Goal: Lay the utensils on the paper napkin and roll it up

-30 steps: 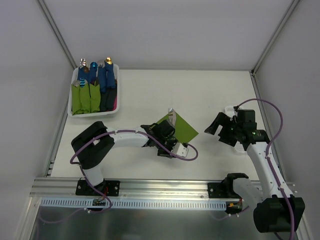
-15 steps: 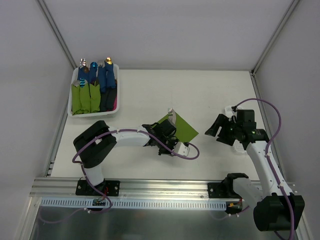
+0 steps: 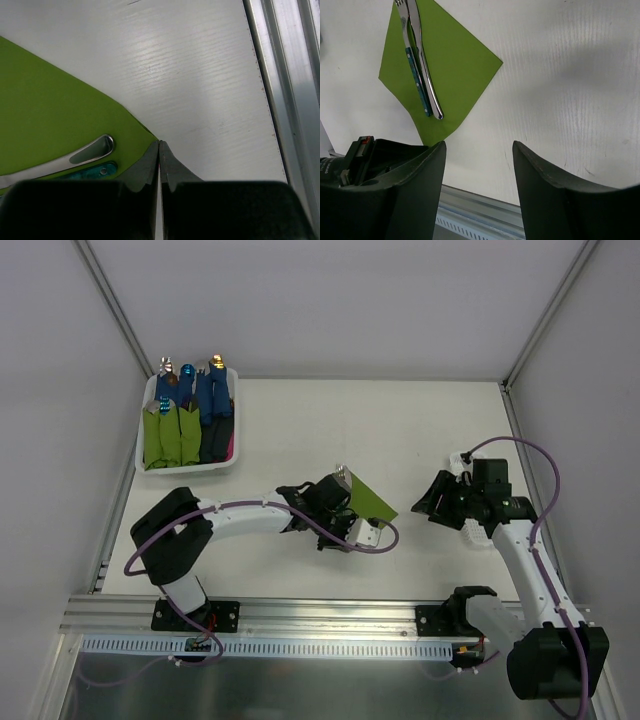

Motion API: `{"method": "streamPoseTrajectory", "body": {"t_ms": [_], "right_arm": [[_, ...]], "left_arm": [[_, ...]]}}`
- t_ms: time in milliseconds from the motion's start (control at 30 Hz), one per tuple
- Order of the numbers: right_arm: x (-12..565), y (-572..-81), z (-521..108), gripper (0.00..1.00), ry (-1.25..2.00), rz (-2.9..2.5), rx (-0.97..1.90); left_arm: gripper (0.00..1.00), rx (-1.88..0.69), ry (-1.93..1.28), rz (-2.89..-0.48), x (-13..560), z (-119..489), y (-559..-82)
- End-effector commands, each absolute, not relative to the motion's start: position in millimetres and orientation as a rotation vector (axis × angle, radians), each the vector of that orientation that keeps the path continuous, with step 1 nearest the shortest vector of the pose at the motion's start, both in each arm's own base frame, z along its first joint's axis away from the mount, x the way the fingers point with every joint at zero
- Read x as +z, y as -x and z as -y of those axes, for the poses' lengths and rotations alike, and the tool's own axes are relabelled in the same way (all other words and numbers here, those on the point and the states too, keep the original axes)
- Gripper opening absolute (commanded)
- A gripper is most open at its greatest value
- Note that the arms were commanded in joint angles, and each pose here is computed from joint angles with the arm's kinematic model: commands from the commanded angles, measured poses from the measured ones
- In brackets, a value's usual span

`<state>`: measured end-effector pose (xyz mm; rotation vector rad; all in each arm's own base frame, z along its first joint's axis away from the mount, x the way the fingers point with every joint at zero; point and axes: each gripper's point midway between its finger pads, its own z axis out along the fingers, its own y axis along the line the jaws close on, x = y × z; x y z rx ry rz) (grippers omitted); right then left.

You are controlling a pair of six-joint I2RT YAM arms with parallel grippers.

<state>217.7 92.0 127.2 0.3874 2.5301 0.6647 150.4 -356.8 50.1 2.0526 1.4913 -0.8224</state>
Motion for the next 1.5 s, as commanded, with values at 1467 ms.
{"method": "streamPoseTrajectory", "body": {"t_ms": [1467], "right_arm": [[89.4,-222.0,-249.9,0.2,-0.235,-2.562,1.271]], "left_arm": [[0.0,-0.942,-1.667,-1.91,46.1,354.8,-267.0]]}}
